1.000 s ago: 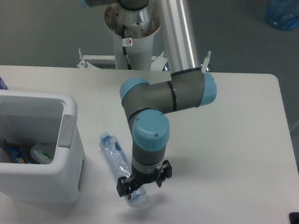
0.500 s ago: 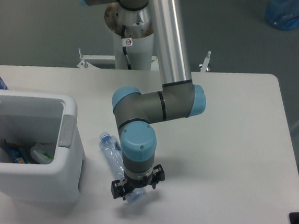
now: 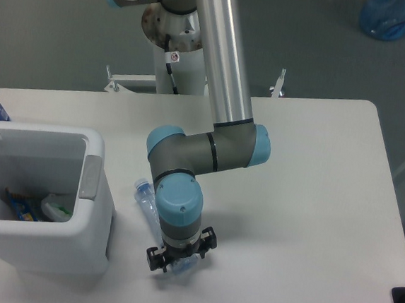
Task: Place the trash in the trash can
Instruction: 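Close the gripper around the bottle's body, then lift the bottle and carry it over the white bin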
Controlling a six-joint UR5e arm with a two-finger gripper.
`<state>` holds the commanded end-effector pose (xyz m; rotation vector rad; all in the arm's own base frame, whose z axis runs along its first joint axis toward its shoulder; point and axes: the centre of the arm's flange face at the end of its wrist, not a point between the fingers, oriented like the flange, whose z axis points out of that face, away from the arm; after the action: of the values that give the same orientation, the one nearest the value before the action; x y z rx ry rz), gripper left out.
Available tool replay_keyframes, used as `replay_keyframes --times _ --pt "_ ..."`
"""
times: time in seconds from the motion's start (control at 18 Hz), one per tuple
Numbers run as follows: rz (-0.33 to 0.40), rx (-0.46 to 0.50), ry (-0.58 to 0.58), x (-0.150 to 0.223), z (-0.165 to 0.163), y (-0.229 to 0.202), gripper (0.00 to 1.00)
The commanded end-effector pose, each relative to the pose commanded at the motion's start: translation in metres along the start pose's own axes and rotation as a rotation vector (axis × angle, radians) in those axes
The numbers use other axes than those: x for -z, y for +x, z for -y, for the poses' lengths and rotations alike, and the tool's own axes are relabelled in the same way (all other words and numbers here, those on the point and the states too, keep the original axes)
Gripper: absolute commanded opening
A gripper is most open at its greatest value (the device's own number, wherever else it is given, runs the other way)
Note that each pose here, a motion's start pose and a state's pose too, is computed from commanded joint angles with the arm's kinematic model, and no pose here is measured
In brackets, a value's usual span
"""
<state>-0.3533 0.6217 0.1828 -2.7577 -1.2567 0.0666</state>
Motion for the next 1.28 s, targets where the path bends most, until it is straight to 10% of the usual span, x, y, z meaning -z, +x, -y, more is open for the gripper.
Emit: replay_keyframes --times 0.72,1.28 --pt "-0.009 -0.012 0.054 0.038 0.010 -0.006 0.48" --pt "-0.063 -0.007 0.591 0.283 0.077 -0.058 0.49"
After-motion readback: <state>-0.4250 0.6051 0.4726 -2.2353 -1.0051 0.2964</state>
